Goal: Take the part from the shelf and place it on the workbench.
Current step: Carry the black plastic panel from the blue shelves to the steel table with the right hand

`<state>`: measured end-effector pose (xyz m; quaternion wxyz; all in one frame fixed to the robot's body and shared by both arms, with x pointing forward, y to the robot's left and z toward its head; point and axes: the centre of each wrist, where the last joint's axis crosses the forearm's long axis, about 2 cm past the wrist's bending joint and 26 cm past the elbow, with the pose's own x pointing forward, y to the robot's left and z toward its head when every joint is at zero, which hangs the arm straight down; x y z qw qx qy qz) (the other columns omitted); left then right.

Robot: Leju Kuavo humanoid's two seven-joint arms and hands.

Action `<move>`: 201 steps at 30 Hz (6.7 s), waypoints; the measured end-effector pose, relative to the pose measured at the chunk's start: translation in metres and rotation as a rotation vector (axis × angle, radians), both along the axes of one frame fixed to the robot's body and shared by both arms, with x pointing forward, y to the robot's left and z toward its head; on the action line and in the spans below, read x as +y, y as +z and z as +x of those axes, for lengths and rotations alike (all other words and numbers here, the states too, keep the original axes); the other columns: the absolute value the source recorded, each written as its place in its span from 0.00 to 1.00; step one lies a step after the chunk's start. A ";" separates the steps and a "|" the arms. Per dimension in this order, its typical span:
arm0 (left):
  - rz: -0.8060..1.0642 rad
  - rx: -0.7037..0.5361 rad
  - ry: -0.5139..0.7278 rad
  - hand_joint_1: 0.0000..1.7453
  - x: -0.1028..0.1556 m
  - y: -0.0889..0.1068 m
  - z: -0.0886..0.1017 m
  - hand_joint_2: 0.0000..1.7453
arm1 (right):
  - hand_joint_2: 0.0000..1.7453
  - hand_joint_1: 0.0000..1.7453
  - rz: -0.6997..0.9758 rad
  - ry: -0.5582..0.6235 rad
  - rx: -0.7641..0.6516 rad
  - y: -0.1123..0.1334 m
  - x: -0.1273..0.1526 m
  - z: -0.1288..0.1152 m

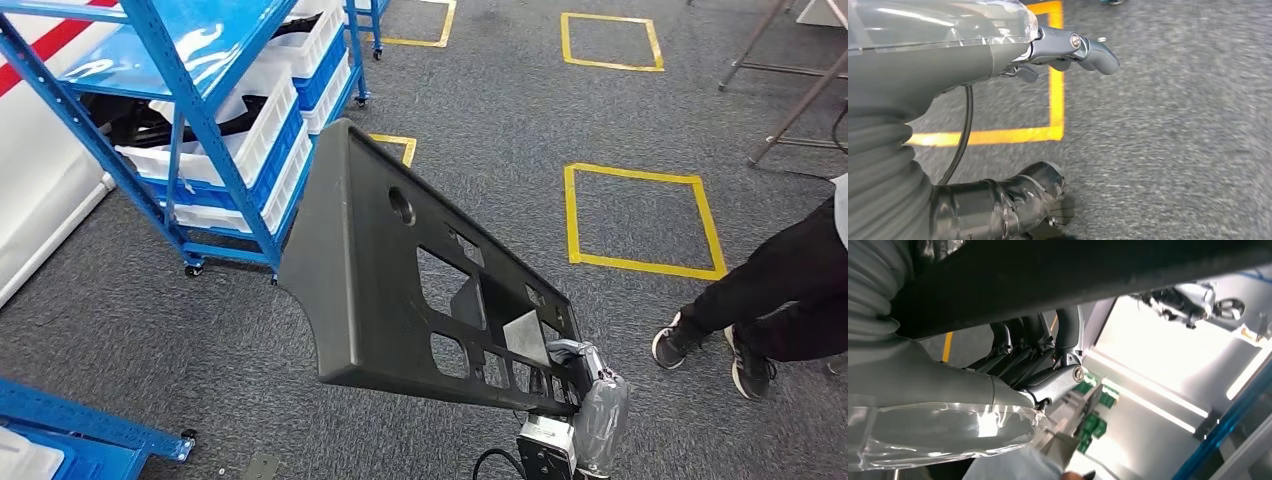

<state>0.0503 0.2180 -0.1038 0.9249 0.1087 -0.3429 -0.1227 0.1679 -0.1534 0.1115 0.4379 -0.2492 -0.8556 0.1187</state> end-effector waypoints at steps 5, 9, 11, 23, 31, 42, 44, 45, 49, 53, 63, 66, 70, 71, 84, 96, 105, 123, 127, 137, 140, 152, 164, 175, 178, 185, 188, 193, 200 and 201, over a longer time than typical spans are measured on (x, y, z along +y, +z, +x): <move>-0.001 -0.010 -0.001 0.00 0.000 0.000 0.003 1.00 | 1.00 1.00 0.000 0.002 0.001 0.000 0.000 0.001; -0.002 -0.007 -0.002 0.00 0.001 0.000 0.001 1.00 | 1.00 1.00 -0.003 0.003 -0.003 0.001 0.000 0.003; -0.002 -0.006 -0.001 0.00 0.001 0.000 0.001 1.00 | 1.00 1.00 -0.006 0.005 0.000 0.000 0.000 0.002; -0.006 -0.013 -0.003 0.00 0.000 0.000 0.004 1.00 | 1.00 1.00 -0.005 0.014 -0.005 0.001 0.002 0.005; -0.007 -0.006 -0.003 0.00 0.002 0.000 0.001 1.00 | 1.00 1.00 -0.007 0.017 0.001 -0.001 0.003 0.005; -0.007 -0.004 -0.004 0.00 0.003 -0.001 0.000 1.00 | 1.00 1.00 -0.012 0.018 0.010 -0.004 0.002 0.002; -0.007 -0.005 -0.004 0.00 0.003 0.000 0.001 1.00 | 1.00 1.00 -0.012 0.019 0.010 -0.004 0.002 0.001; -0.008 -0.006 -0.004 0.00 0.003 0.000 0.001 1.00 | 1.00 1.00 -0.012 0.019 0.009 -0.004 0.002 0.001; -0.010 -0.009 -0.004 0.00 0.003 0.000 0.002 1.00 | 1.00 1.00 -0.012 0.019 0.007 -0.004 0.002 0.002; -0.011 -0.011 -0.004 0.00 0.002 0.000 0.003 1.00 | 1.00 1.00 -0.012 0.020 0.006 -0.004 0.002 0.002; -0.010 -0.006 -0.003 0.00 0.003 -0.001 0.001 1.00 | 1.00 1.00 -0.013 0.023 0.012 -0.005 0.003 0.001; -0.009 -0.008 -0.002 0.00 0.004 0.000 0.001 1.00 | 1.00 1.00 -0.013 0.022 0.014 -0.006 0.003 0.000; -0.009 -0.004 -0.001 0.00 0.004 -0.001 -0.001 1.00 | 1.00 1.00 -0.015 0.023 0.011 -0.005 0.003 0.001; -0.009 -0.002 -0.001 0.00 0.004 -0.001 -0.002 1.00 | 1.00 1.00 -0.015 0.023 0.012 -0.005 0.003 0.001; -0.013 -0.011 -0.005 0.00 0.003 0.000 0.002 1.00 | 1.00 1.00 -0.022 0.025 0.009 -0.005 0.003 0.002; -0.014 -0.010 -0.006 0.00 0.003 -0.001 0.001 1.00 | 1.00 1.00 -0.022 0.032 0.013 -0.005 0.005 0.001; -0.020 -0.015 -0.010 0.00 0.003 -0.001 0.000 1.00 | 1.00 1.00 -0.029 0.037 0.016 -0.007 0.004 0.002; -0.026 -0.021 -0.013 0.00 0.004 -0.001 0.000 1.00 | 1.00 1.00 -0.027 0.047 0.016 -0.006 0.007 0.003; -0.028 -0.023 -0.015 0.00 0.004 -0.001 0.001 1.00 | 1.00 1.00 -0.029 0.047 0.017 -0.006 0.007 0.003; -0.029 -0.021 -0.020 0.00 0.004 -0.001 0.000 1.00 | 1.00 1.00 -0.037 0.049 0.013 -0.006 0.005 0.004; -0.029 -0.023 -0.020 0.00 0.004 -0.001 0.001 1.00 | 1.00 1.00 -0.038 0.049 0.013 -0.006 0.005 0.004; -0.030 -0.020 -0.022 0.00 0.004 -0.001 0.000 1.00 | 1.00 1.00 -0.047 0.064 0.019 -0.006 0.010 0.004; -0.082 -0.049 -0.043 0.00 0.005 -0.001 0.000 1.00 | 1.00 1.00 -0.138 0.073 0.002 -0.008 0.009 0.005; -0.086 -0.059 -0.051 0.00 0.006 -0.001 0.002 1.00 | 1.00 1.00 -0.128 0.084 0.003 -0.009 0.011 0.005; -0.085 -0.054 -0.051 0.00 0.007 -0.002 -0.001 1.00 | 1.00 1.00 -0.121 0.087 0.004 -0.009 0.011 0.005; -0.073 -0.051 -0.053 0.00 0.011 -0.003 -0.004 1.00 | 1.00 1.00 -0.111 0.090 0.011 -0.011 0.011 0.005; -0.072 -0.052 -0.054 0.00 0.011 -0.003 -0.003 1.00 | 1.00 1.00 -0.110 0.090 0.009 -0.011 0.011 0.005; -0.070 -0.053 -0.058 0.00 0.011 -0.002 -0.003 1.00 | 1.00 1.00 -0.107 0.092 0.009 -0.010 0.011 0.006; -0.072 -0.051 -0.059 0.00 0.010 -0.002 -0.003 1.00 | 1.00 1.00 -0.107 0.093 0.018 -0.012 0.011 0.005; -0.071 -0.054 -0.059 0.00 0.010 -0.002 -0.002 1.00 | 1.00 1.00 -0.106 0.094 0.018 -0.012 0.011 0.005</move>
